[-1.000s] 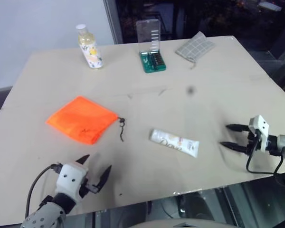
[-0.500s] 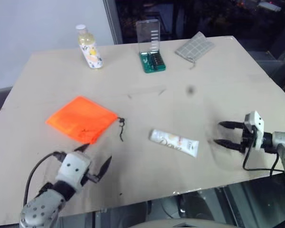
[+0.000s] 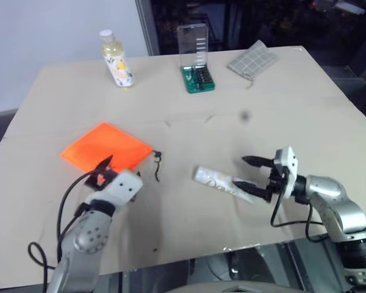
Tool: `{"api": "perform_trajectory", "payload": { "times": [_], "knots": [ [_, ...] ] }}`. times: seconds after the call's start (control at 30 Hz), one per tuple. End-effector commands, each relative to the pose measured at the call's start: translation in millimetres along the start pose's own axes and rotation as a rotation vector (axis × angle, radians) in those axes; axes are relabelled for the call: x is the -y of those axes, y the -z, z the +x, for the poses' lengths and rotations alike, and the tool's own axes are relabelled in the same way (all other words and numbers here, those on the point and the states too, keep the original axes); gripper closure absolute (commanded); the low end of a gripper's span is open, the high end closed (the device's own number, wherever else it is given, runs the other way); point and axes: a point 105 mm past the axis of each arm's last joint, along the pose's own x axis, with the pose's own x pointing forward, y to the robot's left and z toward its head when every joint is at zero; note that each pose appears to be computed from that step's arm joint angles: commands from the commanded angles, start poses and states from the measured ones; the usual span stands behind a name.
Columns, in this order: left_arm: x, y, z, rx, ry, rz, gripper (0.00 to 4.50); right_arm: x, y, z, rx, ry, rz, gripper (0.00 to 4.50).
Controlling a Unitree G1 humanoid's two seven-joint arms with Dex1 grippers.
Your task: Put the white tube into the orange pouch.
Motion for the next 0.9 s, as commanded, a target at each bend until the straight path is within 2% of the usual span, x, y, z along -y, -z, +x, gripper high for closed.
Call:
{"api": "perform_trajectory", "payload": {
  "times": [0.03,0.4,0.67,0.9],
  "knots": [
    [-4,1,2,0.0,-0.076,0.04,0.03,-7,-8,1,0.02,-0.014,-0.029,0.0],
    [4,4,1,0.006,-0.199,-0.024,0.03,-13,0,3,0.006,-0.02,-0.013,0.0],
    [2,21,3,-0.069,-0.208,-0.06,0.03,-10,0,3,0.006,-0.006,-0.015,0.0],
    [-20,21,8,-0.058,-0.276,-0.023,0.03,-10,1,5,0.011,0.002,-0.017,0.0]
  ]
}}
